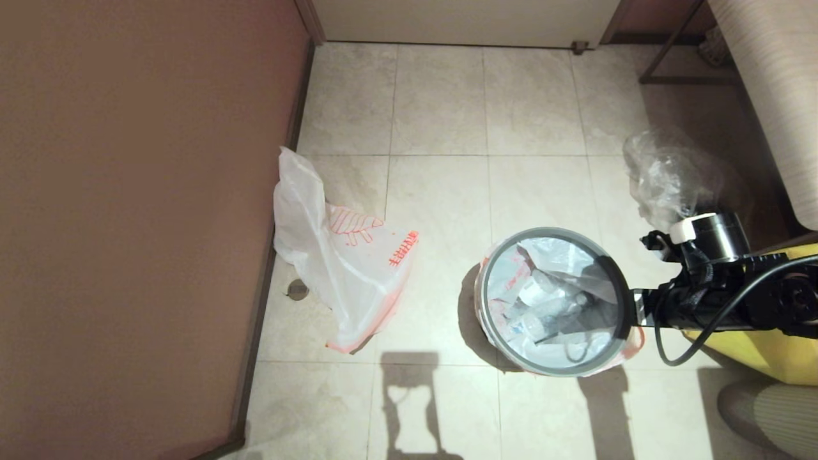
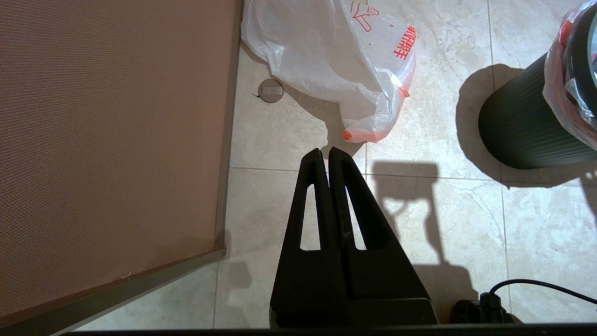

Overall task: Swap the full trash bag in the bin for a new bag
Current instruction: Place the trash can ring on the floor

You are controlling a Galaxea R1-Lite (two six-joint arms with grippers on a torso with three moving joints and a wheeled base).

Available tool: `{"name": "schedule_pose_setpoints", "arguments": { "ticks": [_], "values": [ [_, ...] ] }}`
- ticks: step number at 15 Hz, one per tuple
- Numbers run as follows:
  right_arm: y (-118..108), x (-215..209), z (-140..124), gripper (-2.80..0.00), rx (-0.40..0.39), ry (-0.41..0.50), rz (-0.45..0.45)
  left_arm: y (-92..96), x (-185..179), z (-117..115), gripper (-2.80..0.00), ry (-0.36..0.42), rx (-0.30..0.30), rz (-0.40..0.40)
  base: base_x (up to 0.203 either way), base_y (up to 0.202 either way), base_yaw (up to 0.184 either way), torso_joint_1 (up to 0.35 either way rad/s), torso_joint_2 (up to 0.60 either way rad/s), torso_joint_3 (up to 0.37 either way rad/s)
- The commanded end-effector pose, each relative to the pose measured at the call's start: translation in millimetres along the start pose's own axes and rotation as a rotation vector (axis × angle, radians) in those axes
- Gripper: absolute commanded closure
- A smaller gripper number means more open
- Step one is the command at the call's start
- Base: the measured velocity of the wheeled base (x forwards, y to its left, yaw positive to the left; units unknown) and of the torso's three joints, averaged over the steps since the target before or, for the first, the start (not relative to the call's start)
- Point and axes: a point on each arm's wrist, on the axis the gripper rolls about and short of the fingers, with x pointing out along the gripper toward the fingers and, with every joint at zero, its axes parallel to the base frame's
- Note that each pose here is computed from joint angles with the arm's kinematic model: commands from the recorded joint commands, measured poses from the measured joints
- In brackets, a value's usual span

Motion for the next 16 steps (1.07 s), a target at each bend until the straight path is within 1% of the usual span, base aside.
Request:
{"name": "schedule_pose_setpoints", "arguments": {
  "ticks": [1,8,9,16],
  "values": [
    [0.0,-0.6,-0.1,0.0,0.001,0.0,0.0,0.0,0.2,-0.3,0.0,0.002,0.0,0.001,0.0,0.0,0.0,0.0,0.0,0.0],
    [1.7,-2.7,0.3,0.0,0.009,-0.008,0.004,0.0,0.1,0.1,0.0,0.001,0.0,0.001,0.0,0.0,0.0,0.0,0.0,0.0],
    [1.4,-3.9,2.1,-2.8,0.011,-0.016,0.003,0.0,0.1,0.1,0.0,0.001,0.0,-0.001,0.0,0.0,0.0,0.0,0.0,0.0],
    [2.1,2.3,1.8,-2.8,0.011,-0.004,-0.004,0.0,0.1,0.1,0.0,0.001,0.0,0.001,0.0,0.0,0.0,0.0,0.0,0.0]
  ]
}}
